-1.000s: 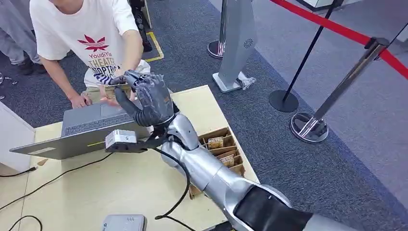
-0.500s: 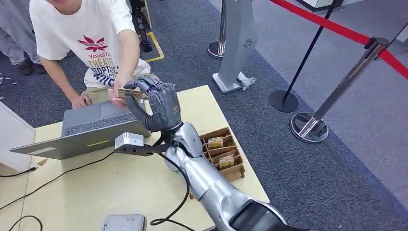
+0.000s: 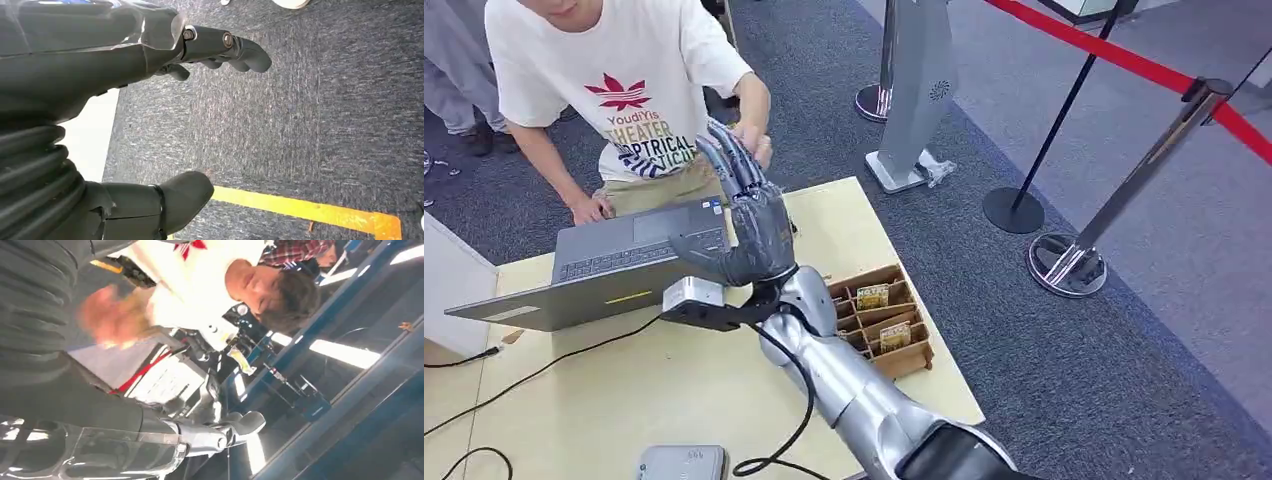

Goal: Pass the card to the sensor for recognition and then transmit it.

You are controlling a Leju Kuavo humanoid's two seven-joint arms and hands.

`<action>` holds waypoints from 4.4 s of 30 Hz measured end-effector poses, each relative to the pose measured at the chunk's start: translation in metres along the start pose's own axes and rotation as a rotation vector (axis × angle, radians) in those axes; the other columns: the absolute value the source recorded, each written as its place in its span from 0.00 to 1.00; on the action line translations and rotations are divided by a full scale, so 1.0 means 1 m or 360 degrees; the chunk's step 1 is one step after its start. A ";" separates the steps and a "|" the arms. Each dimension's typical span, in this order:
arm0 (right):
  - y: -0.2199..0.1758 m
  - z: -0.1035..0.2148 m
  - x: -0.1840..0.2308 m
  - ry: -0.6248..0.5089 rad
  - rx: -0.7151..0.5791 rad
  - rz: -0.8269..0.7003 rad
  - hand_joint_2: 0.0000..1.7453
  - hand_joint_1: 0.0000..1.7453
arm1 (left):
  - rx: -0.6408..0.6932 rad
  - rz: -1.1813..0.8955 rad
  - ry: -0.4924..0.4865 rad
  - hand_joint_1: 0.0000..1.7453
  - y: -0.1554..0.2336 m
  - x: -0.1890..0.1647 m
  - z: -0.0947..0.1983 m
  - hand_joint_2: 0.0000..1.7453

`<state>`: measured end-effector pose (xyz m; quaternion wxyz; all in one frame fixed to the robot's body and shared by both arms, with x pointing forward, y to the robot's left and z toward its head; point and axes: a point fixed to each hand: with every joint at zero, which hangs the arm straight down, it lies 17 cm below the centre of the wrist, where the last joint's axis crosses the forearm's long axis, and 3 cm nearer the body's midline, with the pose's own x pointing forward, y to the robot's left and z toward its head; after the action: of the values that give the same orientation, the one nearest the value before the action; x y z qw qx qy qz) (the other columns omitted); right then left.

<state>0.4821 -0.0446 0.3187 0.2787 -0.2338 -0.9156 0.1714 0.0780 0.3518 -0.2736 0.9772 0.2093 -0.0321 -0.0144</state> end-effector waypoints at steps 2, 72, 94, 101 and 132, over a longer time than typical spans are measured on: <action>-0.001 0.000 0.000 0.0053 -0.0029 -0.0064 1.00 0.00 | -0.0002 0.0013 0.0000 0.00 0.000 -0.002 0.000 1.00; -0.042 0.185 -0.048 0.0007 0.0627 0.0693 1.00 0.54 | -0.0028 0.0217 0.0095 0.00 -0.007 -0.036 0.000 1.00; -0.030 0.196 -0.063 0.0008 0.0764 0.0777 1.00 0.41 | -0.0026 0.0225 0.0101 0.00 -0.007 -0.037 0.000 1.00; -0.028 0.198 -0.075 0.0031 0.0790 0.0804 1.00 0.42 | -0.0025 0.0217 0.0098 0.00 -0.006 -0.037 0.000 1.00; -0.045 0.221 -0.129 0.0219 0.0864 0.0954 1.00 0.45 | -0.0007 0.0191 0.0078 0.00 -0.004 -0.036 -0.001 1.00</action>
<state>0.4317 -0.1901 0.1091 0.3286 -0.4190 -0.7077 0.4644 0.0423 0.3498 -0.2780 0.9773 0.2050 -0.0206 0.0492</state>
